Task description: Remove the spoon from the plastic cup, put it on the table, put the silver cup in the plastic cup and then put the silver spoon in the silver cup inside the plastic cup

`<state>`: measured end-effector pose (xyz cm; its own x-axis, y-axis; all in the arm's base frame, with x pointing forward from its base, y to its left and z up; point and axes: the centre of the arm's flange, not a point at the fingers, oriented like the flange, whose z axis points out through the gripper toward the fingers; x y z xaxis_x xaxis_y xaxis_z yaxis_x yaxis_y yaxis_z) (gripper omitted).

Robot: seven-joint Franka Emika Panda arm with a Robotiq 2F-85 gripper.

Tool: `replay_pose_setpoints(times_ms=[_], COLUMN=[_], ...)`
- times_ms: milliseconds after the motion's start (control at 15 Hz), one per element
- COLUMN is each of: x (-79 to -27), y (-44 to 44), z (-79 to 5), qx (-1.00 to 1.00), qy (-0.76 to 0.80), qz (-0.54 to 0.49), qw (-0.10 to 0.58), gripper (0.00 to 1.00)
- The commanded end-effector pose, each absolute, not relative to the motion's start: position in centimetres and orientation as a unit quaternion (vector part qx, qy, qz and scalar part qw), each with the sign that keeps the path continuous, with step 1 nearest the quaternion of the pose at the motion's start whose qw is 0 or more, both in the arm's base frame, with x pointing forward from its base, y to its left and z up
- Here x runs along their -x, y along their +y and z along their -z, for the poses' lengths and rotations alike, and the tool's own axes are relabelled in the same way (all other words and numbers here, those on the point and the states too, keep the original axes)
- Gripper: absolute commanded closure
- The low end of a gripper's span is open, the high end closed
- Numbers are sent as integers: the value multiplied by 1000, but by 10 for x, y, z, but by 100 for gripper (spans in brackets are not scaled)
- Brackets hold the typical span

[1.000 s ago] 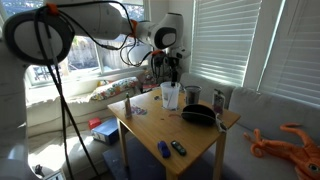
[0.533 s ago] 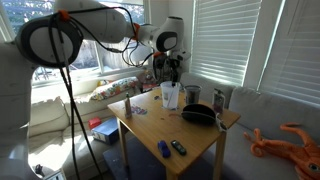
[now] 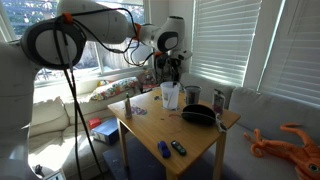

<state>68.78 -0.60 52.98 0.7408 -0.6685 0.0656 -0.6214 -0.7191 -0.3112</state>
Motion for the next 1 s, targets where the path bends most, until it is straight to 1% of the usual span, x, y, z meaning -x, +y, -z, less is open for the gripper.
replay_pose_setpoints(times_ms=[0, 133, 200, 333, 467, 933], x=[-695, -695, -695, -694, -694, -688], y=[-3, -3, -3, -4, -4, -3], z=[-535, -534, -533, -533, -534, -544], qx=[916, 916, 916, 915, 914, 915], qy=[362, 363, 364, 367, 368, 365], qz=[91, 89, 89, 87, 86, 92], qw=[149, 147, 146, 145, 144, 144], gripper=[54, 75, 84, 98, 100, 99])
